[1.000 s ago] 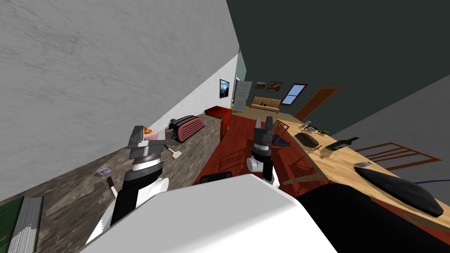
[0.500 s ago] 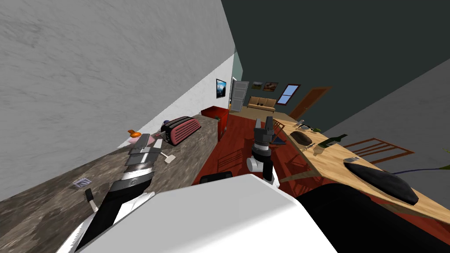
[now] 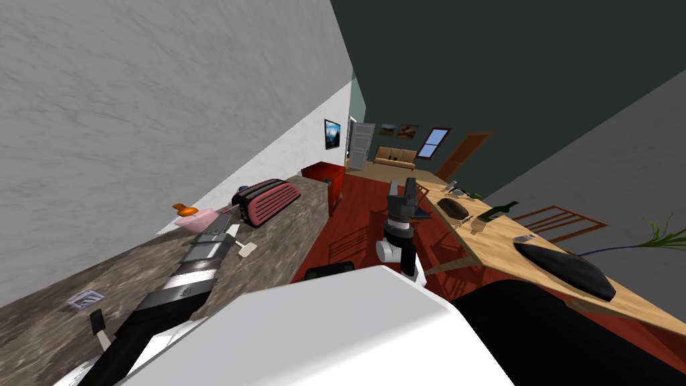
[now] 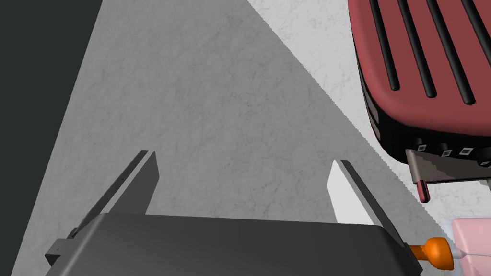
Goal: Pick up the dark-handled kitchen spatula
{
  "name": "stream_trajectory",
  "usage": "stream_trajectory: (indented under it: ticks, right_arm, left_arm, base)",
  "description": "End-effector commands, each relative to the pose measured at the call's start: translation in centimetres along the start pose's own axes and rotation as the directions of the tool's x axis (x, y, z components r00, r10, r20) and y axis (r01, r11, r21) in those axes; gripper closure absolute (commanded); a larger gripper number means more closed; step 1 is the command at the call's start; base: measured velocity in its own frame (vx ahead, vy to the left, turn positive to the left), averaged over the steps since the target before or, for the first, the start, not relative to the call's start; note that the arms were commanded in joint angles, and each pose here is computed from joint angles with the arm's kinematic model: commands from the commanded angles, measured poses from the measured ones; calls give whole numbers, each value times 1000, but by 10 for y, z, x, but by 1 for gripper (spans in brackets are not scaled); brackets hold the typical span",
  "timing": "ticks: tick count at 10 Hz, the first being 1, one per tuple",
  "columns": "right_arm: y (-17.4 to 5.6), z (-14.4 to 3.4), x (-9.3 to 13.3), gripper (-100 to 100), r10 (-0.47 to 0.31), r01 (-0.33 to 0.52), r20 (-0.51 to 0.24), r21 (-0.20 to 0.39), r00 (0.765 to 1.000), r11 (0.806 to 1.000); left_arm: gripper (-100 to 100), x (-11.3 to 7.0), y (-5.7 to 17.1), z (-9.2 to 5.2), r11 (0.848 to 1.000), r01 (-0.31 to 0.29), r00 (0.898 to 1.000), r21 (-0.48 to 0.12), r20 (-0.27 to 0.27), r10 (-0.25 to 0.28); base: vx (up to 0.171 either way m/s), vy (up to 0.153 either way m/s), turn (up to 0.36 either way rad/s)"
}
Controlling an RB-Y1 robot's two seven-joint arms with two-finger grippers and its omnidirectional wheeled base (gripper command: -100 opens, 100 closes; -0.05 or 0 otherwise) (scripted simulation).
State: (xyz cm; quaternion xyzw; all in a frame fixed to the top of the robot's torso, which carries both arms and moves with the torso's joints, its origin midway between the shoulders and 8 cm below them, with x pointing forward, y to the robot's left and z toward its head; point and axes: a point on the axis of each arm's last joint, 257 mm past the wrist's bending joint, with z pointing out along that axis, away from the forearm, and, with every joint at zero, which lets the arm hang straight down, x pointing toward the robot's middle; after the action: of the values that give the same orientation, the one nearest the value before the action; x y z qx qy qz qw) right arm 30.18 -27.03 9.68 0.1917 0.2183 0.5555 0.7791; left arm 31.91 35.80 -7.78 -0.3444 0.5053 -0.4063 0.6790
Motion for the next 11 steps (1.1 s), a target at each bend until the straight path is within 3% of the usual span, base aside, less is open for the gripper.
stream_trajectory:
  ticks: [1, 2, 4, 5, 6, 7, 10, 11]
  right_arm:
    - [0, 0, 0, 0, 0, 0, 0, 0, 1000, 1000]
    - [0, 0, 0, 0, 0, 0, 0, 0, 1000, 1000]
    - [0, 0, 0, 0, 0, 0, 0, 0, 1000, 1000]
    - [0, 0, 0, 0, 0, 0, 0, 0, 1000, 1000]
    - [0, 0, 0, 0, 0, 0, 0, 0, 1000, 1000]
    - [0, 0, 0, 0, 0, 0, 0, 0, 1000, 1000]
    - [0, 0, 0, 0, 0, 0, 0, 0, 1000, 1000]
    - [0, 0, 0, 0, 0, 0, 0, 0, 1000, 1000]
  left_arm:
    - [-100, -8, 22, -13, 996, -57, 998, -67, -24, 56]
    - [-100, -8, 24, -15, 996, -58, 998, -74, -25, 57]
    - [-100, -20, 50, -32, 972, -156, 987, -177, -75, 144]
    - [-100, -21, 55, -38, 968, -159, 986, -196, -80, 145]
    - [-100, -27, 68, -48, 947, -205, 977, -249, -110, 182]
    - [-100, -27, 70, -50, 945, -206, 977, -254, -112, 183]
    - [-100, -47, 107, -84, 859, -323, 943, -398, -209, 257]
    - [-100, -48, 110, -91, 850, -326, 942, -413, -216, 256]
  base:
    - [37, -39, -79]
    - [25, -30, -33]
    - [37, -50, -100]
    - [39, -44, -33]
    - [38, -39, -61]
    - [29, -28, -38]
    - [59, -36, -113]
    - [57, -30, -33]
